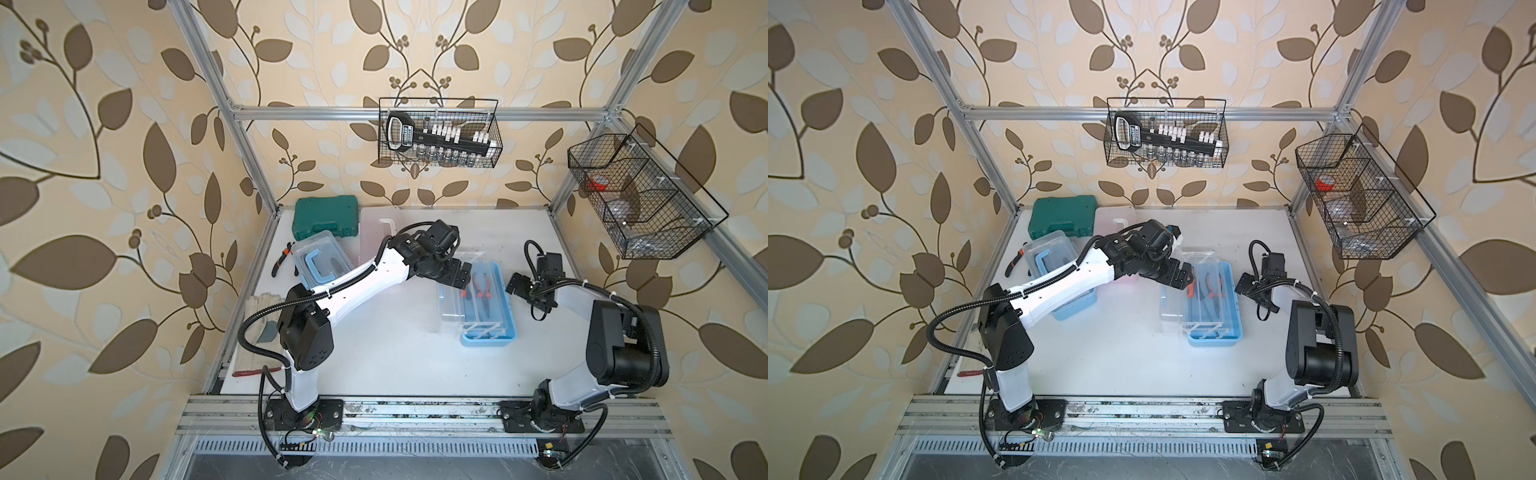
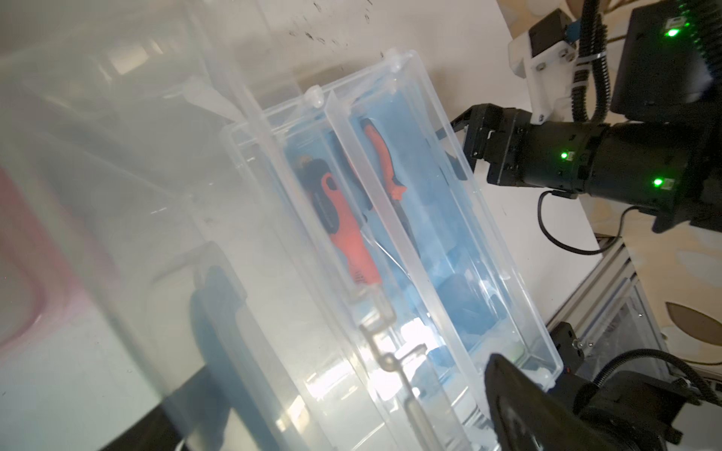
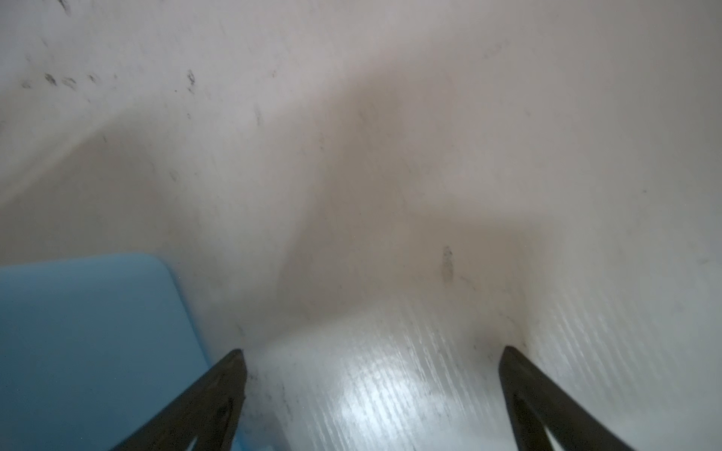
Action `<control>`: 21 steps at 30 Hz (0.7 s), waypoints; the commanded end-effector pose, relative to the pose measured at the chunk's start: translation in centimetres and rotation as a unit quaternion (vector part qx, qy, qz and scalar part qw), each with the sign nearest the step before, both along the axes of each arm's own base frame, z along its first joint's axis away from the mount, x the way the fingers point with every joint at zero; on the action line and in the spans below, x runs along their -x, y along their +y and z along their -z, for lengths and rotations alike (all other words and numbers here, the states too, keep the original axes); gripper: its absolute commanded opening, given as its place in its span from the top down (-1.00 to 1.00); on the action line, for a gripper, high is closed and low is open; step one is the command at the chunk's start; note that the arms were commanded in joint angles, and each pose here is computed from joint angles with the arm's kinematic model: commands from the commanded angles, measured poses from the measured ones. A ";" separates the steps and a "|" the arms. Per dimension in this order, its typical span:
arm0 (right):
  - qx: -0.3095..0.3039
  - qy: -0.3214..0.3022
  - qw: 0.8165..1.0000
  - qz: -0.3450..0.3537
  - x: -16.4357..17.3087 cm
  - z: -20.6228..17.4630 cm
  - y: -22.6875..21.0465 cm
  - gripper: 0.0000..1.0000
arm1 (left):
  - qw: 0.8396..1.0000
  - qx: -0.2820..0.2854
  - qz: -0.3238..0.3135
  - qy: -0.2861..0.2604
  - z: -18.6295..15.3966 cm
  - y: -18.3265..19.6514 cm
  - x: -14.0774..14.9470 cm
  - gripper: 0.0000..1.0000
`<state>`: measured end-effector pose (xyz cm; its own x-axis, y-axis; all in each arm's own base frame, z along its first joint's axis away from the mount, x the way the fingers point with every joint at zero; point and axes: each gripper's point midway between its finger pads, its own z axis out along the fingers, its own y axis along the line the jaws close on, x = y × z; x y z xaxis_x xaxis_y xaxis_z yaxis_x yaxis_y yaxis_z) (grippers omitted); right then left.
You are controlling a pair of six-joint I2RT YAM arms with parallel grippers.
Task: Close toolboxes
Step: Close the toolbox lid.
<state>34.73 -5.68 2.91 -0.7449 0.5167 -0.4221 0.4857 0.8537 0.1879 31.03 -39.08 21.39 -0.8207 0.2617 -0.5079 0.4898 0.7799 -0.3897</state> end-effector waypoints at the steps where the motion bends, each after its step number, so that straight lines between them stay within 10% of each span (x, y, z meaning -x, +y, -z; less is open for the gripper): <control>1: -0.038 0.049 0.998 -0.025 2.2 2.4 2.1 -0.95 | 0.995 0.089 0.049 -0.011 -4.4 -3.3 1.3 -0.98; 21: -0.059 0.032 0.996 -0.050 1.6 1.8 3.7 -0.84 | 0.996 0.071 0.058 0.014 -0.8 -6.7 0.0 -0.98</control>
<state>35.21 -3.80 3.01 -0.7705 0.4831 -0.4158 0.4236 0.8755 0.2324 30.88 -45.37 20.14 -0.8182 0.2997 -0.4906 0.5447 0.6771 -0.4948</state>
